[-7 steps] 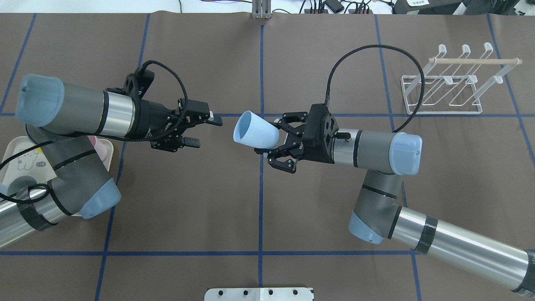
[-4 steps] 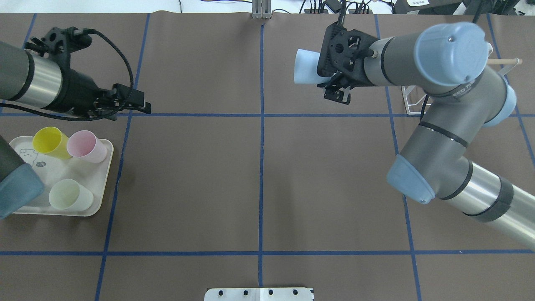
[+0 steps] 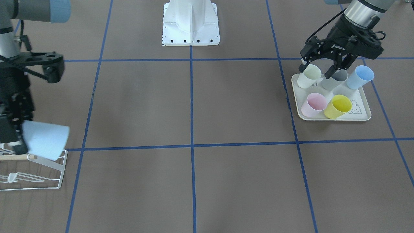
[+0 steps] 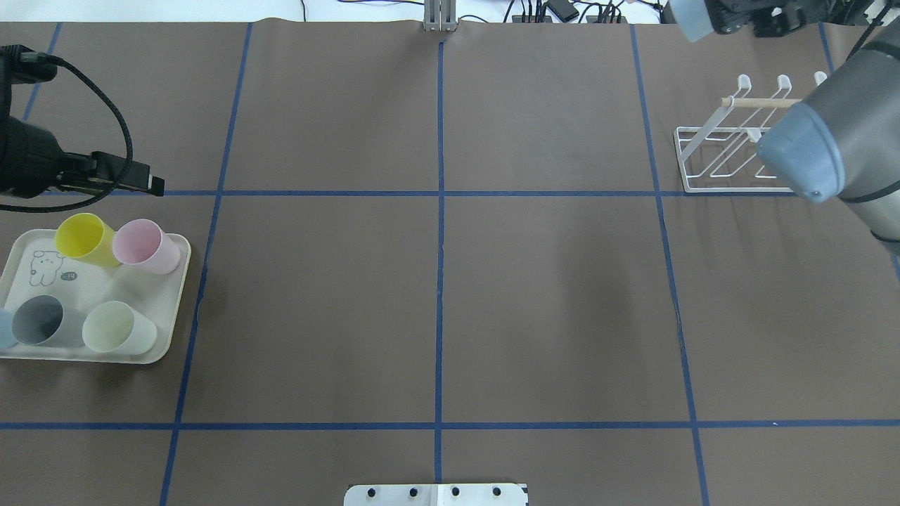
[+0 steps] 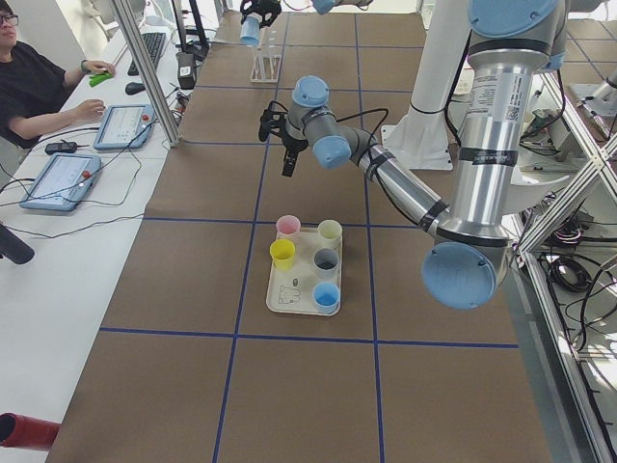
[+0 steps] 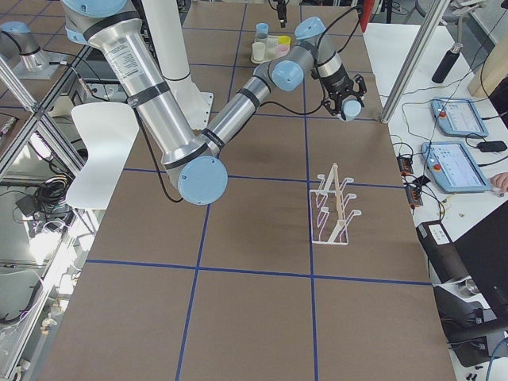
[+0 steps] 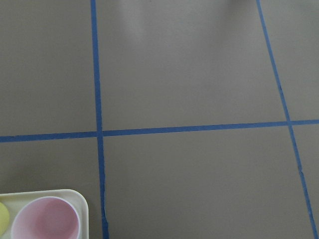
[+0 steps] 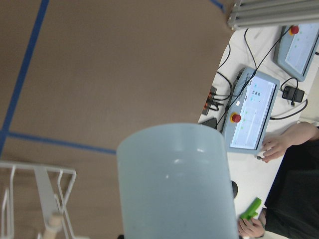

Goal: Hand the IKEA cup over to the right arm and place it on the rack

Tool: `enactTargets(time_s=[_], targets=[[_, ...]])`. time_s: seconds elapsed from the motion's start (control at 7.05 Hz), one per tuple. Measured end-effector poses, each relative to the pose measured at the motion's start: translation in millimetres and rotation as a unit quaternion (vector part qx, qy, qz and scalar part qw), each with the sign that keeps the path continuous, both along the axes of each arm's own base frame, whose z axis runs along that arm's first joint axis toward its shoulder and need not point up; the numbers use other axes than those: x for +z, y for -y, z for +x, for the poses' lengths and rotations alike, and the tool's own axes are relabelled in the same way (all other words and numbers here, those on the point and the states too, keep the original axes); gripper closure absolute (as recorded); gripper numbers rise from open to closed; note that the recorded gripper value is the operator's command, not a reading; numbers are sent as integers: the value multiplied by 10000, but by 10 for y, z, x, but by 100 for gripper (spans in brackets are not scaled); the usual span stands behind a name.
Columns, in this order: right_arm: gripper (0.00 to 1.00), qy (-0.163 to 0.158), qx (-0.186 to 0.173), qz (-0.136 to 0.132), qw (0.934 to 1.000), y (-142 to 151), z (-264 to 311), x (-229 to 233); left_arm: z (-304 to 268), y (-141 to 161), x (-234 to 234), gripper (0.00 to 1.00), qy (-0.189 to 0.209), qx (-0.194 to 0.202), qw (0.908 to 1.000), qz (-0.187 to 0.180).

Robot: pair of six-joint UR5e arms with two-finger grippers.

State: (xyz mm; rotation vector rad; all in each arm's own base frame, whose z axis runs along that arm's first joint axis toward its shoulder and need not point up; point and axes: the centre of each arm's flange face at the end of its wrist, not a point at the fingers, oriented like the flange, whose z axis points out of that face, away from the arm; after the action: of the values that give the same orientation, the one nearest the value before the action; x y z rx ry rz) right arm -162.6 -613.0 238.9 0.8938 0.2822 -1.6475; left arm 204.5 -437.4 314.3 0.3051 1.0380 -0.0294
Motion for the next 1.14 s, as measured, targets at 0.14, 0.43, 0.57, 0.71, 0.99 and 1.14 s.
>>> enactTargets(time_s=[0.14,0.43,0.57,0.71,0.99,1.14], targets=[[75,-877,-153,230,9958,174,163,165,-1,-1,4,0,-2,0,10000,-9],[74,-1836,-397,296,9818,435,233,659,12,-1,11,0,-15,-6,10000,-44],[73,-1968,-448,267,9791,509,217,990,22,3,13,0,-19,-5,10000,-51],[73,-1984,-444,285,9787,551,202,1284,30,6,13,0,-26,-7,10000,-60],[71,-1935,-423,316,9797,596,134,1723,38,9,7,0,-40,-17,10000,-80],[71,-1869,-422,336,9809,590,37,1830,40,9,6,0,-45,-23,9999,-91]])
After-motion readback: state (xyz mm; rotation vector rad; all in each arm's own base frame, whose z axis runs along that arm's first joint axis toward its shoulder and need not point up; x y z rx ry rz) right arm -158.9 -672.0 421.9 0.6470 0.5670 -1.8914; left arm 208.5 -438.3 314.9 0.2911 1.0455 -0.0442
